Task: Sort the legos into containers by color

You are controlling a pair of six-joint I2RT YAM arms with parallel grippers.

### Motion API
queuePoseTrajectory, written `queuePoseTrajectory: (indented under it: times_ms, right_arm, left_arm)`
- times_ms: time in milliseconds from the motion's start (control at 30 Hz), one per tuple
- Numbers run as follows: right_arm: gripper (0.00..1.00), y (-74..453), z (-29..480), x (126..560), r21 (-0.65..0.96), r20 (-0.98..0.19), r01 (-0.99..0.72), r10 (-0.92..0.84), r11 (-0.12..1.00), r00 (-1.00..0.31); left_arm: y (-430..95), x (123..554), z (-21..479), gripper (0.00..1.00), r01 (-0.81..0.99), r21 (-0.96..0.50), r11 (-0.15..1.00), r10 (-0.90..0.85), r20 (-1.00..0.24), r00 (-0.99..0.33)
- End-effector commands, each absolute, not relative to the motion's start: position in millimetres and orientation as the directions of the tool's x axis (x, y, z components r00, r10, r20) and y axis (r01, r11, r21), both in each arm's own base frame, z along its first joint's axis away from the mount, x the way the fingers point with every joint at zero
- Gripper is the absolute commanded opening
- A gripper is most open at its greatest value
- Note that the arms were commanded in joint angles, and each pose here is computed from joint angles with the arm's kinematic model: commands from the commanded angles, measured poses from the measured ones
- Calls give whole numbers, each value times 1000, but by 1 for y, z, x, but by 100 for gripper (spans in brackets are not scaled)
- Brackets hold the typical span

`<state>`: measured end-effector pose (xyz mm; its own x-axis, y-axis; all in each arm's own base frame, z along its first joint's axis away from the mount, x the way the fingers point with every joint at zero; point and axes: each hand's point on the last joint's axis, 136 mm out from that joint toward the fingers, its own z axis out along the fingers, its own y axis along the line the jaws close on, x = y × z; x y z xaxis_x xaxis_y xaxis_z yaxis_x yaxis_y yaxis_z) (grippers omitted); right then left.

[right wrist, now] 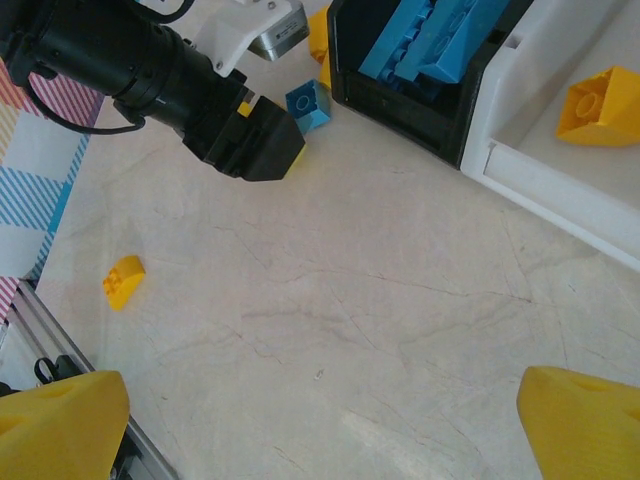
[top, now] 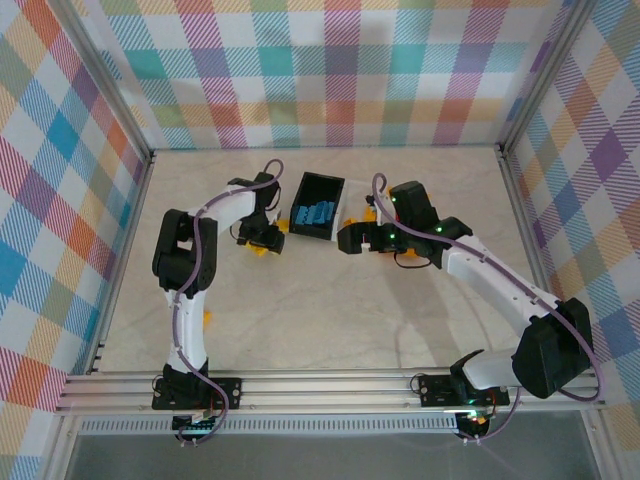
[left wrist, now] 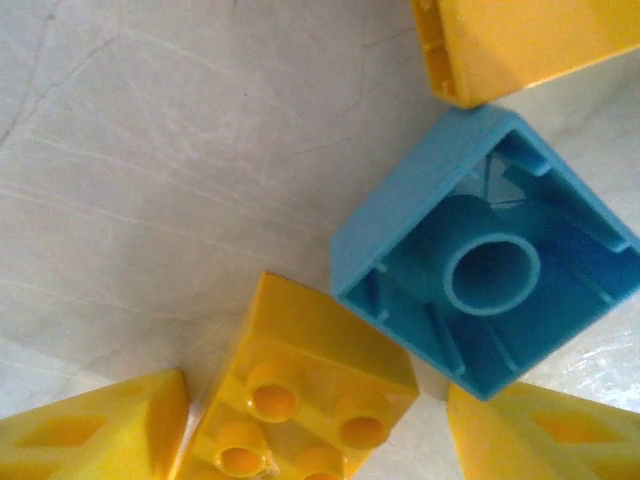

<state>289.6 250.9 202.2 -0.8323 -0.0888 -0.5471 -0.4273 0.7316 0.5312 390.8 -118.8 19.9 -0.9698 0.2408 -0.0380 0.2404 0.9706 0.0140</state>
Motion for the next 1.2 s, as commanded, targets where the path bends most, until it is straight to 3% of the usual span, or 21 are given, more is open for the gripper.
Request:
queuePoseTrajectory:
  times_ms: [0, 200, 267, 500, 600, 833, 1167]
  right_arm:
    - [99, 254, 209, 288, 530, -552, -432, -90, 730, -829]
    - [99, 255, 209, 287, 530, -550, -430, -89, 731, -830]
    - [99, 257, 209, 286, 532, -551, -430, -88, 730, -830]
    - [100, 255, 206, 287, 521, -558, -428, -84, 739, -826]
    - [100, 248, 210, 291, 490, -583, -422, -73, 763, -809]
    - [98, 195, 234, 312, 444, -666, -260, 122, 858, -736]
    - [96, 170, 231, 285, 488, -630, -215, 171, 846, -758]
  left_arm:
    - [-114, 383, 7, 62, 226, -3, 974, 226, -2, -974]
    - [-112, 371, 10, 34, 204, -9, 979, 204, 5, -979]
    - [-110, 364, 15, 29, 189, -11, 982, 189, 2, -982]
    - [-109, 339, 54, 28, 107, -55, 993, 105, -27, -994]
    - [-122, 332, 92, 28, 27, -157, 987, 16, -73, -997]
    - [-207, 352, 186, 30, 5, -557, 830, -137, -214, -967]
    - [-321, 414, 191, 30, 103, -614, 783, -60, -240, -969]
